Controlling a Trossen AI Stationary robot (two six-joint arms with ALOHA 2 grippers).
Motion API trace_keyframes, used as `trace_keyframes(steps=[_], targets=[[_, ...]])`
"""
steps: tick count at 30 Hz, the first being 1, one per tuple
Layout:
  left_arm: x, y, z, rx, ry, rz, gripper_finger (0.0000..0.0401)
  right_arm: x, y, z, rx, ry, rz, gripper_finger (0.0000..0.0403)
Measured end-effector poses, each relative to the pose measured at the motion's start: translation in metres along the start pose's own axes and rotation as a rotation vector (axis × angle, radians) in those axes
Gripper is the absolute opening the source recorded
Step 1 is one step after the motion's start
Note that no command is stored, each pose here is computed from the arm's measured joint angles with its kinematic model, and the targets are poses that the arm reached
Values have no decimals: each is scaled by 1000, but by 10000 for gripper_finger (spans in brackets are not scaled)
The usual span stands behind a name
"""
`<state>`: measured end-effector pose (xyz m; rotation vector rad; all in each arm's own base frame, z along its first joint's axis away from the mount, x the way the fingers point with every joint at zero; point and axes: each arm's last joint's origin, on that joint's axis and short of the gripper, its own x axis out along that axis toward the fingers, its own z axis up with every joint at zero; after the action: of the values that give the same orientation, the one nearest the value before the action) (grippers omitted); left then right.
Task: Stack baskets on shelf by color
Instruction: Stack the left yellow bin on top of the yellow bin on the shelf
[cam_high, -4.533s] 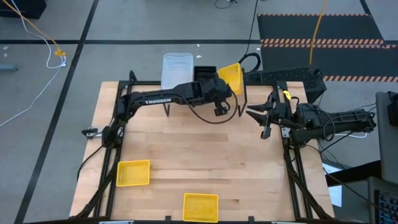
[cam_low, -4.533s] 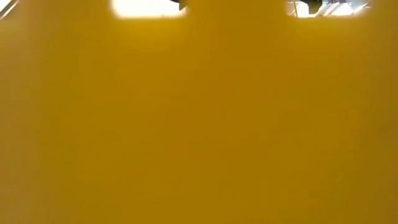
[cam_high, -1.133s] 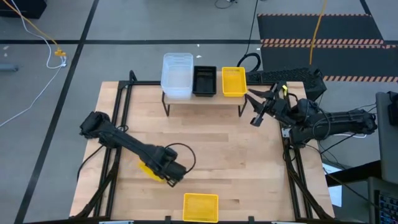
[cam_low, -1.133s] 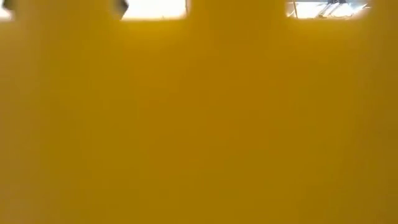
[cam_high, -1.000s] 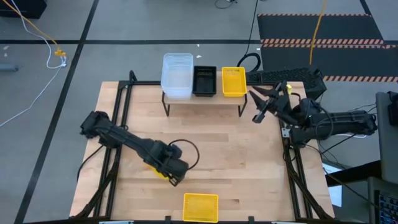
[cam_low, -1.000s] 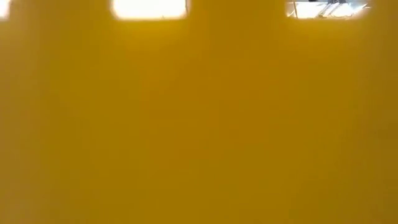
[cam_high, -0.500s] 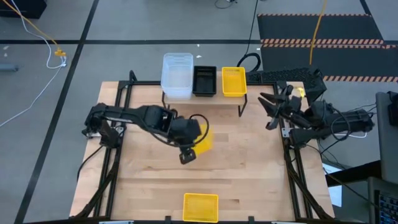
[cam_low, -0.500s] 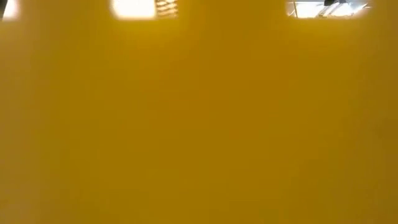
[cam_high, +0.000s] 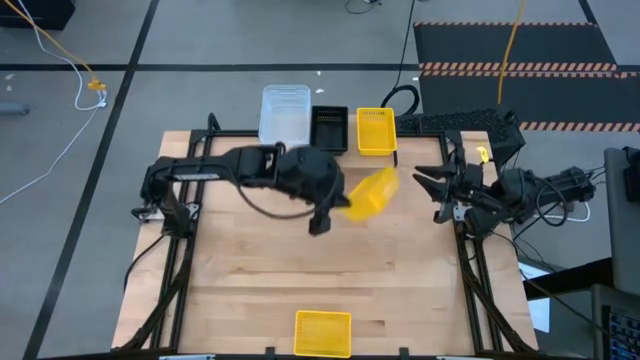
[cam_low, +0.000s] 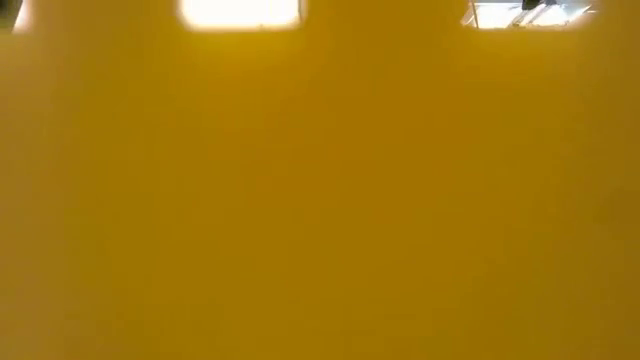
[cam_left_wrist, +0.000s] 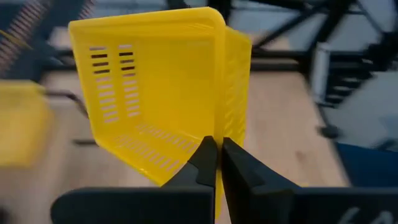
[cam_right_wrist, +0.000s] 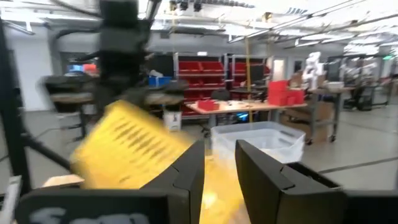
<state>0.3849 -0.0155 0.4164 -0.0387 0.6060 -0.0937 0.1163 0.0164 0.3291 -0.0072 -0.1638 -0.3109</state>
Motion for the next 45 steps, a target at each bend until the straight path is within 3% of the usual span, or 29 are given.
trace_keyframes(steps=[5,10,18,21,25,32,38,45], targets=[[-5,36,12,154,-105,171,5,-3,5,-2,21,26,34,86],[-22,66,32,298,-198,369,7,-6,6,-5,39,62,-50,86],[-40,83,58,377,-342,463,8,-11,10,-7,44,84,-103,86],[-32,84,65,409,-357,470,4,-11,12,-7,48,90,-97,86],[-2,95,65,434,-295,494,8,-11,15,-8,52,93,-77,86],[50,138,31,395,-18,600,5,-14,15,-7,24,95,-108,86],[56,159,17,316,61,610,17,-16,14,-7,-25,104,-190,86],[72,159,9,263,88,590,19,-18,15,-6,-40,107,-184,86]])
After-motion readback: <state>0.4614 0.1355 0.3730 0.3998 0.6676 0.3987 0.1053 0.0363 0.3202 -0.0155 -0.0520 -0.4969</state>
